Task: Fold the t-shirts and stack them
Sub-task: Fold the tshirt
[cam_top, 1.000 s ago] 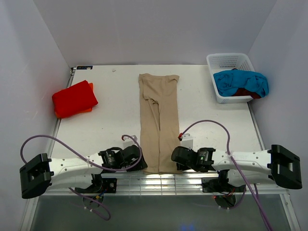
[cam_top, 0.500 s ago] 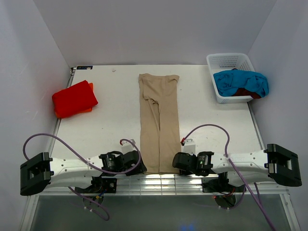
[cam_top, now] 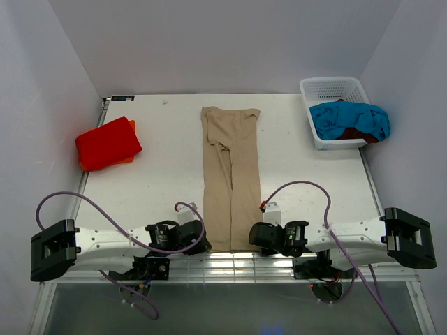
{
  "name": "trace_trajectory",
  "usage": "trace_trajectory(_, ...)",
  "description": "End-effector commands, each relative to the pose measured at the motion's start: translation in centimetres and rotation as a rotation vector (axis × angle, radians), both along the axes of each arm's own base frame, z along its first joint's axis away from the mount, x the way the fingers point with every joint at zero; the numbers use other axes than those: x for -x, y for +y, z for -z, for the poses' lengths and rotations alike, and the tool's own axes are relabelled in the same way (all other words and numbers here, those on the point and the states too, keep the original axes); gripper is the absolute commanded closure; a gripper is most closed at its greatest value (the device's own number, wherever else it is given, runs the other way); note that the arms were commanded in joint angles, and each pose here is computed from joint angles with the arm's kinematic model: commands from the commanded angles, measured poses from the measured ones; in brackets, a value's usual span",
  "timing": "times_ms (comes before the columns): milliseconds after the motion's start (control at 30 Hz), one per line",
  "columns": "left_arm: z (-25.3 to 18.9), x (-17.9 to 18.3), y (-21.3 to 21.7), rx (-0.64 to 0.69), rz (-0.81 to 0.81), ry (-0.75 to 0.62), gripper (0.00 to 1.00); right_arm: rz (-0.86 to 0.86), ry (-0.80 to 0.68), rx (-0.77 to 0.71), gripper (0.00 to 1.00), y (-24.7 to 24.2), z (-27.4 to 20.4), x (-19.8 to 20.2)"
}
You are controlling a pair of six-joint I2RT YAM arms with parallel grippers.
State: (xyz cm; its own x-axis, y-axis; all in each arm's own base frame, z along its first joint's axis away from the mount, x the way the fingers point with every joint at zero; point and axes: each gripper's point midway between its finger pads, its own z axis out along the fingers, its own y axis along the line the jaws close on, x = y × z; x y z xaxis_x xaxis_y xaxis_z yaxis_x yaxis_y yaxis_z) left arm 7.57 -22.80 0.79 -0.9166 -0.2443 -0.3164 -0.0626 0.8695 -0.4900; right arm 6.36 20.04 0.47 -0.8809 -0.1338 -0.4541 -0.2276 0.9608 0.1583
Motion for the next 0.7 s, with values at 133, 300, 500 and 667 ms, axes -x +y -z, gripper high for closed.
trace_trajectory(133,-0.3,-0.2,0.0,0.016,-0.019,-0.019,1.0,0.011,-0.016,0.002,0.92,-0.1,0.0,0.0)
trace_trajectory(300,-3.2,-1.8,-1.7,0.059,0.017,-0.133,1.0,0.001,-0.071,-0.002,0.92,1.0,-3.1,-0.5)
trace_trajectory(500,-9.4,-5.9,-4.1,0.082,0.014,-0.389,1.0,0.003,-0.236,0.006,0.92,2.2,-8.5,-3.5)
trace_trajectory(667,-10.6,-7.9,-4.3,0.039,-0.01,-0.503,1.0,0.044,-0.303,0.013,0.92,2.8,-10.6,-6.2)
